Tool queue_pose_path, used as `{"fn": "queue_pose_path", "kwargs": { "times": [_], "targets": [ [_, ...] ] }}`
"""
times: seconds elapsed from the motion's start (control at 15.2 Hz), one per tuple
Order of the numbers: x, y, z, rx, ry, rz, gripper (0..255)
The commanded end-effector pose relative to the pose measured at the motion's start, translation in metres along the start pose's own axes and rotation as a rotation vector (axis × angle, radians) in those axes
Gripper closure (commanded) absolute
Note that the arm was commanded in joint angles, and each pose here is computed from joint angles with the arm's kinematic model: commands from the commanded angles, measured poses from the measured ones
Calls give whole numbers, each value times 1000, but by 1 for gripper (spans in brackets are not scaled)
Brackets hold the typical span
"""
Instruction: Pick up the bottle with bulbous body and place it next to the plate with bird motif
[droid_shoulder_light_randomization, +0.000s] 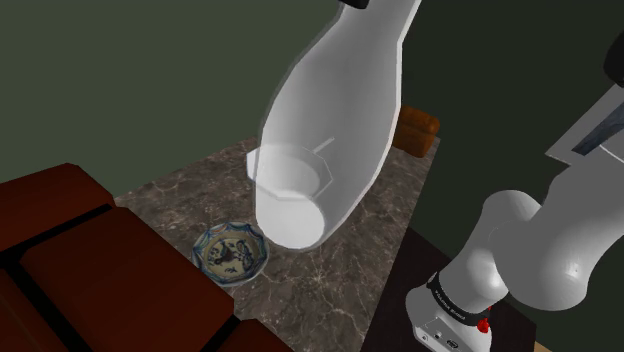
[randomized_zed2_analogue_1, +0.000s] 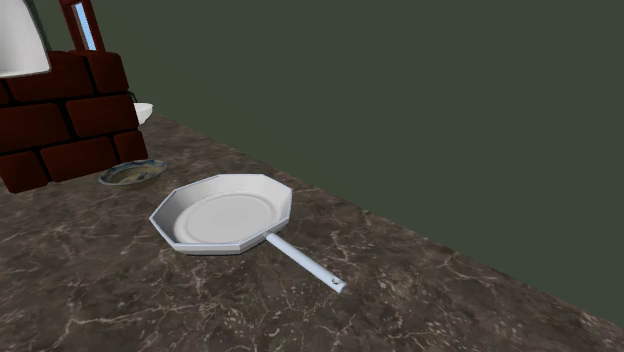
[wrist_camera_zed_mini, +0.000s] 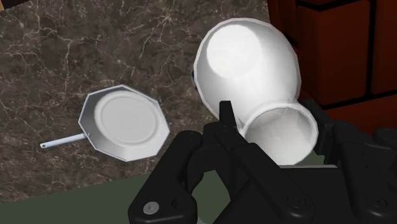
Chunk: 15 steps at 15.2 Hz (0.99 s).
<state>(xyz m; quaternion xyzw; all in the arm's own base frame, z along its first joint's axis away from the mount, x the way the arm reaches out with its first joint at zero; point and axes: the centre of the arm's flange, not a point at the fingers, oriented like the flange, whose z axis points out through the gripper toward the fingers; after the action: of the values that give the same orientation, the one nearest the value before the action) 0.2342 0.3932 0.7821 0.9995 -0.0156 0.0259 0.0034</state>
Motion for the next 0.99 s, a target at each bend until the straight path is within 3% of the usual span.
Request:
{"fn": "queue_pose_path", "kwargs": {
  "times": [0.0,0.92],
  "targets": [
    [0,-1,11,1,0,0,255],
    [-4,-1,84,1,0,0,255]
  ]
}}
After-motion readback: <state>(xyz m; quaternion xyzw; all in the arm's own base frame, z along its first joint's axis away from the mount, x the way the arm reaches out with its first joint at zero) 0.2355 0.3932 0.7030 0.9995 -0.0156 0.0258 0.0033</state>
